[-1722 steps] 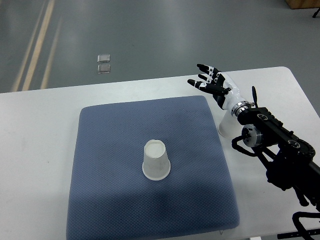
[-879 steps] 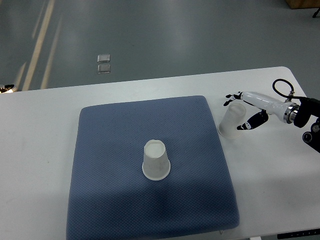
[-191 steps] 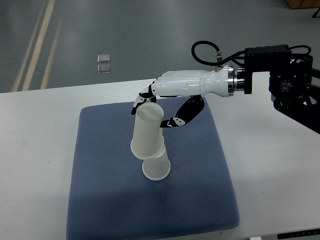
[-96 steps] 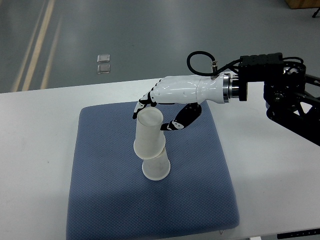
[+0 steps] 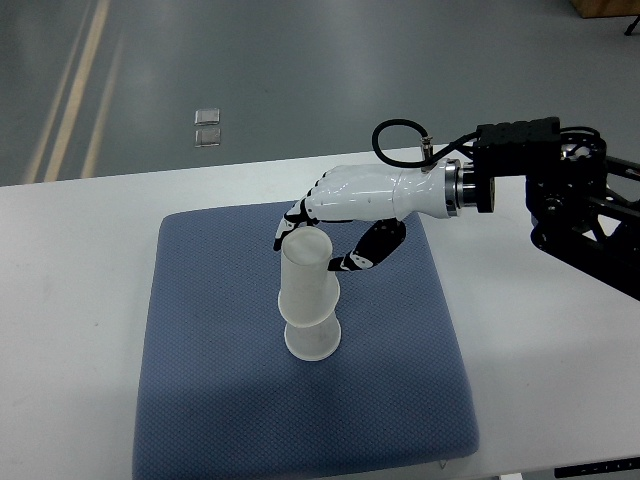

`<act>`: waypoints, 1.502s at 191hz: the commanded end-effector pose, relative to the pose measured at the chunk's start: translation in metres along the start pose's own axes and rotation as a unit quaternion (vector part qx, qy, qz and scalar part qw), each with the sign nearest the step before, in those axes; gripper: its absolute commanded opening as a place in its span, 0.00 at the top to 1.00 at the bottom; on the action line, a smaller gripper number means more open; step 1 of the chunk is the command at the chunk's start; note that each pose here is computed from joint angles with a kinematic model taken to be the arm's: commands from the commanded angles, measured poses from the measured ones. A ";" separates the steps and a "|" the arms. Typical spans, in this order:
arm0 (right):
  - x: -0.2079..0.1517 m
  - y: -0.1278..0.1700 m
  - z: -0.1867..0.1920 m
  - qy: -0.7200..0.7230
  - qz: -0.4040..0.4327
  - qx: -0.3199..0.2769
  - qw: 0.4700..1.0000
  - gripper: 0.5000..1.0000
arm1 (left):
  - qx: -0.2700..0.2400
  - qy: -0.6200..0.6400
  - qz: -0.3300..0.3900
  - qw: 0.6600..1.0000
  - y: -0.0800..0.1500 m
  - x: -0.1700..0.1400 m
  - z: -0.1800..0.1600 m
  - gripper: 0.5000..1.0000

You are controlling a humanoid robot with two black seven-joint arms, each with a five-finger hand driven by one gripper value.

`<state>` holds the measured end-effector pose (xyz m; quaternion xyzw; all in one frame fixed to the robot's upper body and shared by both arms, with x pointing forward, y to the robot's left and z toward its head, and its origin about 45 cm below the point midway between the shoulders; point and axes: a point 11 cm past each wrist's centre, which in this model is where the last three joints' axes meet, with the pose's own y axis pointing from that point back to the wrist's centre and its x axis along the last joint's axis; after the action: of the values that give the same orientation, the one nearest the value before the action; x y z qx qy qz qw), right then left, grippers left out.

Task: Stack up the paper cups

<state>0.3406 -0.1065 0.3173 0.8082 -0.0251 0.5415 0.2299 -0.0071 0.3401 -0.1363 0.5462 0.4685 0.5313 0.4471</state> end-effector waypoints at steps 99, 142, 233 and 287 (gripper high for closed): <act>-0.003 0.000 0.002 0.003 -0.004 -0.004 1.000 0.23 | 0.000 -0.001 0.000 1.000 0.000 0.000 0.000 0.00; -0.007 0.001 0.003 -0.002 -0.005 -0.003 1.000 0.18 | 0.000 0.000 0.000 1.000 0.000 0.000 0.000 0.00; 0.001 0.011 0.090 -0.272 0.206 -0.090 0.936 0.18 | 0.000 -0.001 0.000 1.000 0.000 0.000 0.000 0.00; -0.041 0.024 0.141 -0.490 0.337 -0.148 0.790 0.18 | 0.000 0.000 0.000 1.000 0.000 0.000 0.000 0.00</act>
<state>0.4338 -0.1779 0.2652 0.8735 -0.4331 0.1847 0.1240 -0.0072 0.3401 -0.1362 0.5464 0.4685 0.5311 0.4471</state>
